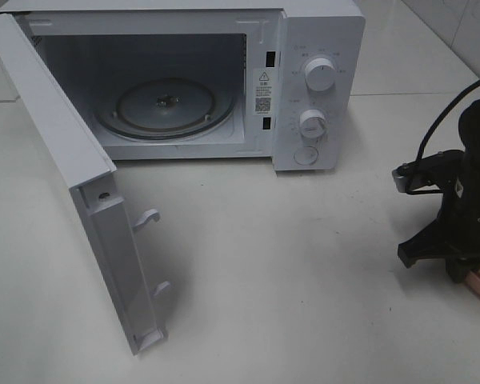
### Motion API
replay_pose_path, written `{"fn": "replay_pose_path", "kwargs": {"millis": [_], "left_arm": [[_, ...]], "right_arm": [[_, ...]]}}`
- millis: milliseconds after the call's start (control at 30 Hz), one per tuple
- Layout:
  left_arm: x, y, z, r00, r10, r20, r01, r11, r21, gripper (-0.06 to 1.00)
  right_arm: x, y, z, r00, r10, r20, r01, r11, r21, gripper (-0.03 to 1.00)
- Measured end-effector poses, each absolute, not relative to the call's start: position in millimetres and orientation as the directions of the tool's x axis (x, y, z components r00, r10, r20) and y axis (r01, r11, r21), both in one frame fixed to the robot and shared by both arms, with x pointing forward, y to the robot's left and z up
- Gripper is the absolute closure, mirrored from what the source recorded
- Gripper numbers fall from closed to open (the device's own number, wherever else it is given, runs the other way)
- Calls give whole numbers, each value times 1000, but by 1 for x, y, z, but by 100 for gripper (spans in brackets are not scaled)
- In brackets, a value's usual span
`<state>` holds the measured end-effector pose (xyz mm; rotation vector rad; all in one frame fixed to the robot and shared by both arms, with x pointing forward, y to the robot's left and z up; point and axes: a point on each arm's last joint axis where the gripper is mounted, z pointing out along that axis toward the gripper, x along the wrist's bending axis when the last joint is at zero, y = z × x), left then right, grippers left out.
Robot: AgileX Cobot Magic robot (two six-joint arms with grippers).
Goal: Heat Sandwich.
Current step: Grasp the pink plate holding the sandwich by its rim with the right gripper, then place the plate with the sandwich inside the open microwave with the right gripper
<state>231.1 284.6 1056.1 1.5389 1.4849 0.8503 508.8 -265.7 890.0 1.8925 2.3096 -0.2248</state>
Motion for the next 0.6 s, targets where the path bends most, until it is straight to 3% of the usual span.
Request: {"fn": "replay_pose_path", "kwargs": {"millis": [267,600], "left_arm": [[231,285,1056,78,995,-69,444,27,896,-3],[231,285,1056,78,995,-69,444,27,896,-3]], "right_arm": [[506,-268,901,-151,959,-240,988,154,-9,95],[500,-252,905,-194,941,-277,981,193,-34,95]]}}
